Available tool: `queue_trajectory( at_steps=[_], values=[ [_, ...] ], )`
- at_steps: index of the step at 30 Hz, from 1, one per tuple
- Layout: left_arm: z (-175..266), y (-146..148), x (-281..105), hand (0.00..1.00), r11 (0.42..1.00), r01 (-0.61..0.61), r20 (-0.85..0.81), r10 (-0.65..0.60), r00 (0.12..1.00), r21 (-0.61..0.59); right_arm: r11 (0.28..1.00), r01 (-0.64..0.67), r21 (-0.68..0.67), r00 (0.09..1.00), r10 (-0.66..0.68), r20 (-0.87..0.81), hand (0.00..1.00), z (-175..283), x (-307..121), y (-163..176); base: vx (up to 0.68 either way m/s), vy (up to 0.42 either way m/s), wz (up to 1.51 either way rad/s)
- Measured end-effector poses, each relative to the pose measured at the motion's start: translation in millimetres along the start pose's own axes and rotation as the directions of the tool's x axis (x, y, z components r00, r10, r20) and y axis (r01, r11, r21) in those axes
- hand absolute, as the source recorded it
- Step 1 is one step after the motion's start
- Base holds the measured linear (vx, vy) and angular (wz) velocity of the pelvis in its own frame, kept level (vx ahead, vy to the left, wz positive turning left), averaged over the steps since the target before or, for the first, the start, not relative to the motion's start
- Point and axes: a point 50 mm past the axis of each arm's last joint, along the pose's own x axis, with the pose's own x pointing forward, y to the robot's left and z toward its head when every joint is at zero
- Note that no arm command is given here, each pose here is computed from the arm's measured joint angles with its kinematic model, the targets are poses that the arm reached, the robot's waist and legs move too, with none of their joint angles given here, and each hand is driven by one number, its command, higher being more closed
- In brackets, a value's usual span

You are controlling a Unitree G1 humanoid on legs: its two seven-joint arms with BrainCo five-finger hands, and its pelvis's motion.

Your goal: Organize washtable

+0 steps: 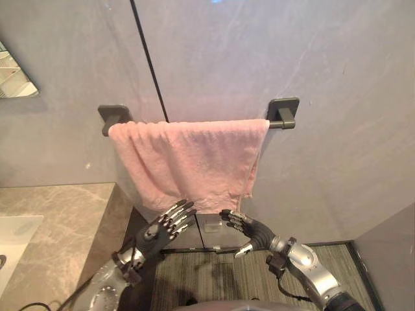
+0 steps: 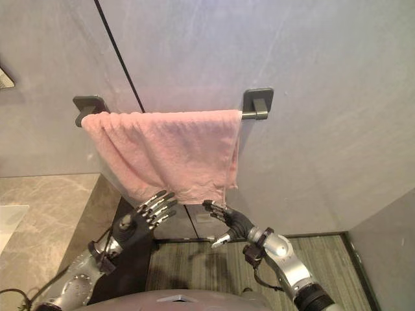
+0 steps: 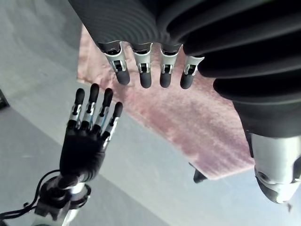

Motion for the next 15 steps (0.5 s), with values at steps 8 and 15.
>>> queue_trajectory(
  at_steps=[8,15],
  values=[
    [12.0,-8.3,22.6,0.00,0.994,0.098,0.042,-0.100,0.994,0.045,0.995,-0.085,-0.060,0.991,0.090,0.101,0.00,28.8,31.2,13.1,-0.01,0.000,0.01],
    [34.4,-16.9,50.2,0.00,0.978,0.169,0.140,-0.186,0.972,0.123,0.988,-0.105,-0.109,0.978,0.122,0.168,0.00,49.6,47.7,14.5,0.00,0.000,0.00]
  ],
)
